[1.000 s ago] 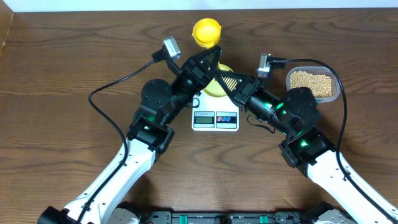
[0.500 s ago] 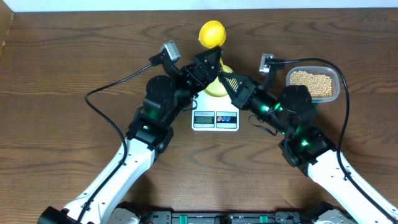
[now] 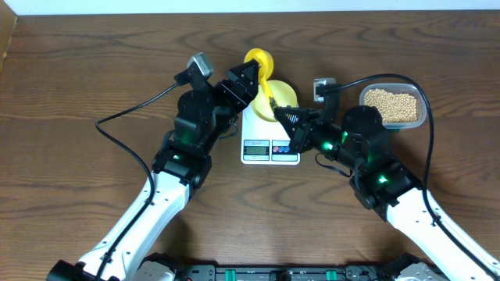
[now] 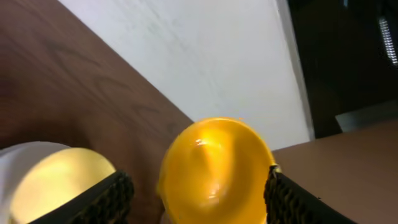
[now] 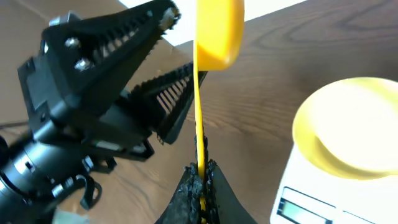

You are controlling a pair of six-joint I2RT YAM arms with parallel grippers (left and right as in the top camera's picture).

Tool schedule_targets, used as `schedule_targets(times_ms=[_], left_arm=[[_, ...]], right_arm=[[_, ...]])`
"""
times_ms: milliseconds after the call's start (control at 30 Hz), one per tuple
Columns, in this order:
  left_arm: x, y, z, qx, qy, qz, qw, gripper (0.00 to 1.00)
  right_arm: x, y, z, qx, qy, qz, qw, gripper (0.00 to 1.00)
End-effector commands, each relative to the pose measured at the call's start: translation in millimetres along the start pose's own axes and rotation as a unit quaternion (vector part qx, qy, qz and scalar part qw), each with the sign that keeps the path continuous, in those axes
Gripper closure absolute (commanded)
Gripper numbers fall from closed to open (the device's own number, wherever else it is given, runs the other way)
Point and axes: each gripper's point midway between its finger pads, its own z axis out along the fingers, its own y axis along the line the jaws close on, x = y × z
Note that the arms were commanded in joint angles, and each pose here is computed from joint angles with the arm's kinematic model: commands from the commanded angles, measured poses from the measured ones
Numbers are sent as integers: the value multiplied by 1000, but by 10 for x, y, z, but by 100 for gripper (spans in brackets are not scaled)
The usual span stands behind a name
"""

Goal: Scoop item into bowl and weigh 50g on scale
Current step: 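Bring the right gripper to the scoop handle beside the left gripper, then grasp the scoop handle with the right gripper and release the left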

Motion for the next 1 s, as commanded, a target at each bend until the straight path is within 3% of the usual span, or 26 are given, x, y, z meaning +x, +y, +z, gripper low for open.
schedule_targets(times_ms=[0,100,233,967], left_arm=[[-40,60,-18,-16,-9,4,1000,37],[-32,76,-18,-19,-7,4,1000,43],[-63,112,-21,-28,-17,4,999,61],[-90,241,-32,-58,-29,6,998,71]], right_arm=[[-3,28,-4,-6,4,-82,997,98],[18,29,-5,-8,9,-107,994,99],[66,-4,-7,-3,19,-136,991,99],[141,14,-14,-16,34,-248,968,99]])
